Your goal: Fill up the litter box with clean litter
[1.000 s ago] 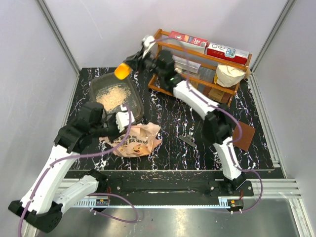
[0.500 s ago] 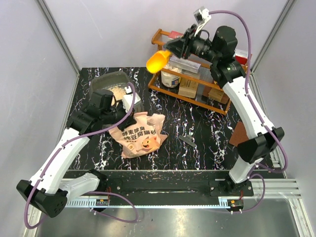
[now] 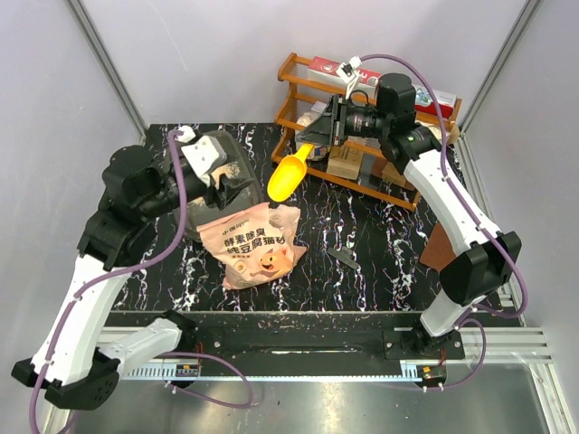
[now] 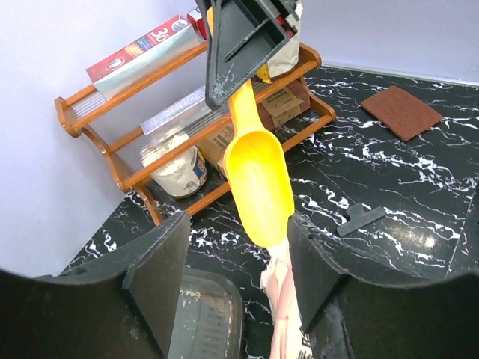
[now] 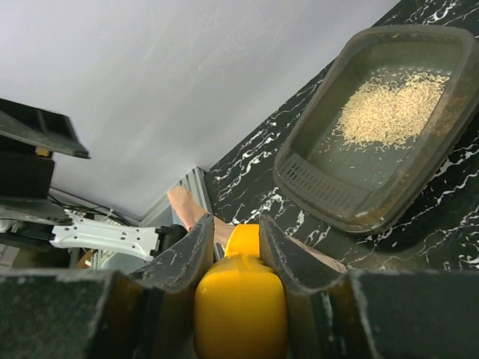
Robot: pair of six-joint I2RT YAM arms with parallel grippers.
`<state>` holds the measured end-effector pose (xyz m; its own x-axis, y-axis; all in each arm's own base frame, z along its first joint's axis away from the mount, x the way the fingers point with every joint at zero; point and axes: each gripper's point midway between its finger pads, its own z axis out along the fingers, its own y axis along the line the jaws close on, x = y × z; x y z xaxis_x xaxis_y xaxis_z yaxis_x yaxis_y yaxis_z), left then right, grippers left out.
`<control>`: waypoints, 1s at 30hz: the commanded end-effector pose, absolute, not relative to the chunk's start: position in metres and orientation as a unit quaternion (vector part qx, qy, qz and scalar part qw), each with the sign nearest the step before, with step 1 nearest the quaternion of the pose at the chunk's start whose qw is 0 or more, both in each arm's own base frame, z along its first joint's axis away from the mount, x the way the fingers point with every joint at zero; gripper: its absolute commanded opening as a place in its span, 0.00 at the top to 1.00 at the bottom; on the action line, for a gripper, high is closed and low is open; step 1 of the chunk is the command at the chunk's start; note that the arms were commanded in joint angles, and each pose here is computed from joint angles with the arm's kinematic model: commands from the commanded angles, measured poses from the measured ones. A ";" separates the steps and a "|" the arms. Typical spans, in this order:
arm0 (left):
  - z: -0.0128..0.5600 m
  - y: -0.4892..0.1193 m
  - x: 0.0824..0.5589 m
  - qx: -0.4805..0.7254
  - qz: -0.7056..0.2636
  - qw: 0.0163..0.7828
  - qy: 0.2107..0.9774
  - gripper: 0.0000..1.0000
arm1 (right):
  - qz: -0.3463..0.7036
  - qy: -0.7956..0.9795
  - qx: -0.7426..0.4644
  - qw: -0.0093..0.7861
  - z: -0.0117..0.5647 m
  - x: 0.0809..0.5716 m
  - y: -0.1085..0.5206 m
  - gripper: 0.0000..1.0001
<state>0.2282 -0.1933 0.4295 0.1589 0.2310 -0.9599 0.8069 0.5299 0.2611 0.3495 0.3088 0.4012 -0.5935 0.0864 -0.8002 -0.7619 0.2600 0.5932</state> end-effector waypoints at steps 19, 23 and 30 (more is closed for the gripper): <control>0.405 -0.277 0.316 0.457 -0.257 0.623 0.581 1.00 | 0.582 0.643 -0.262 0.424 0.452 0.315 0.297 1.00; 0.399 -0.275 0.304 0.503 -0.242 0.609 0.564 1.00 | 0.559 0.639 -0.337 0.407 0.443 0.304 0.288 0.66; 0.390 -0.264 0.306 0.538 -0.190 0.606 0.554 1.00 | 0.565 0.666 -0.330 0.358 0.431 0.295 0.276 0.48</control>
<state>0.3175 -0.2630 0.3580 0.1644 0.3802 -0.9102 0.8522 0.4099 0.3251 0.3134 0.2810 0.4335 -0.5179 0.0195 -0.8552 -0.8384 0.1872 0.5119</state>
